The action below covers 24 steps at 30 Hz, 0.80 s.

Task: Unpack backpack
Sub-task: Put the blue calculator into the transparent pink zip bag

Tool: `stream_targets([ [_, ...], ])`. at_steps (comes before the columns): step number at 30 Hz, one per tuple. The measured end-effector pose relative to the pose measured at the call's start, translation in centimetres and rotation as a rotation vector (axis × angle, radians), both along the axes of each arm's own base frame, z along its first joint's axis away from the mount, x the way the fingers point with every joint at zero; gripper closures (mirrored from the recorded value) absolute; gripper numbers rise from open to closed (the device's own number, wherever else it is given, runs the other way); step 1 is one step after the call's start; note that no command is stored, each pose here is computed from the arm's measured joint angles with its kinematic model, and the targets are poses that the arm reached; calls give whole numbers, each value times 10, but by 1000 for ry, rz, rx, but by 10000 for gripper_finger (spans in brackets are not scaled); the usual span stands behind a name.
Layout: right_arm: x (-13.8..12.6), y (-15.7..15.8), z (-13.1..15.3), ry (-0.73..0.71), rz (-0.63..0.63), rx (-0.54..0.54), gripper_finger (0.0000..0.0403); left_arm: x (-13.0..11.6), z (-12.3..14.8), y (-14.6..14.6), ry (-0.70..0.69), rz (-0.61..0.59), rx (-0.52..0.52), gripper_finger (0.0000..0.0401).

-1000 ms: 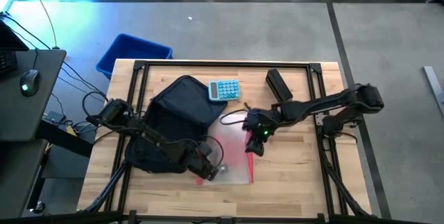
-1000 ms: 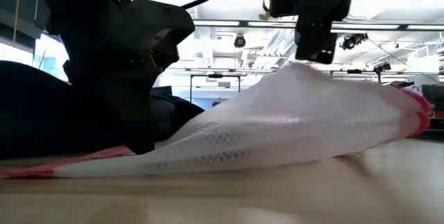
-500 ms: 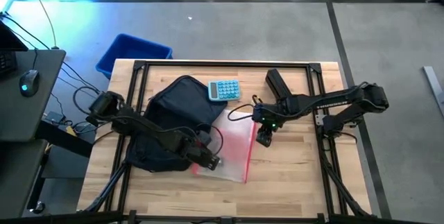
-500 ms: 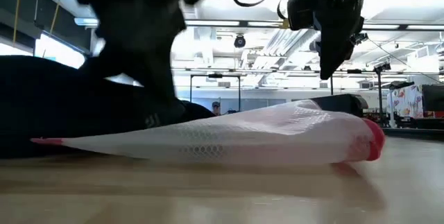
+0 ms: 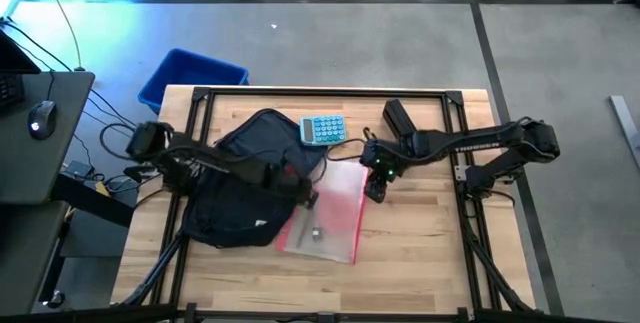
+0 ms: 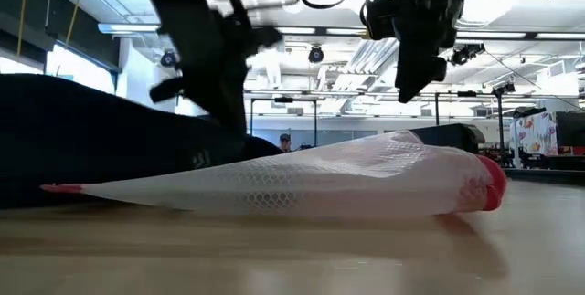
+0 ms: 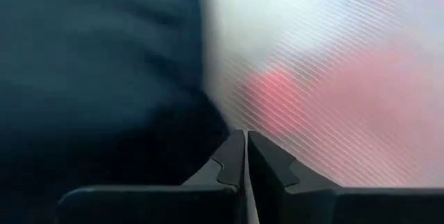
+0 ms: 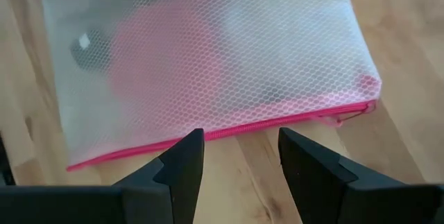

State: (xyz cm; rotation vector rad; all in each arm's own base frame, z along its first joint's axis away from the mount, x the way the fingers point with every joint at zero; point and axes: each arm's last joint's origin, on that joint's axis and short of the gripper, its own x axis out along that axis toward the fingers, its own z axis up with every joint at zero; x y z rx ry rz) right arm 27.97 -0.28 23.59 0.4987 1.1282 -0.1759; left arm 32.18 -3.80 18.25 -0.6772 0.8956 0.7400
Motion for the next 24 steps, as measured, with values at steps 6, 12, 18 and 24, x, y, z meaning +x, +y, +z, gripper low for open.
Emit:
stream_targets([
  [6, 0, 0, 0, 1, -1, 8, 234, -16, -5, 34, 197, 60, 86, 401],
  [12, -1, -7, 1, 3, -78, 11, 234, -21, -3, 56, 264, 58, 89, 401],
  [18, -2, -44, 2, -28, -218, 13, 234, -12, 47, 46, 85, 26, 99, 401],
  [24, -6, -106, 0, -118, -395, 46, 234, -7, 69, 76, 33, 65, 187, 401],
])
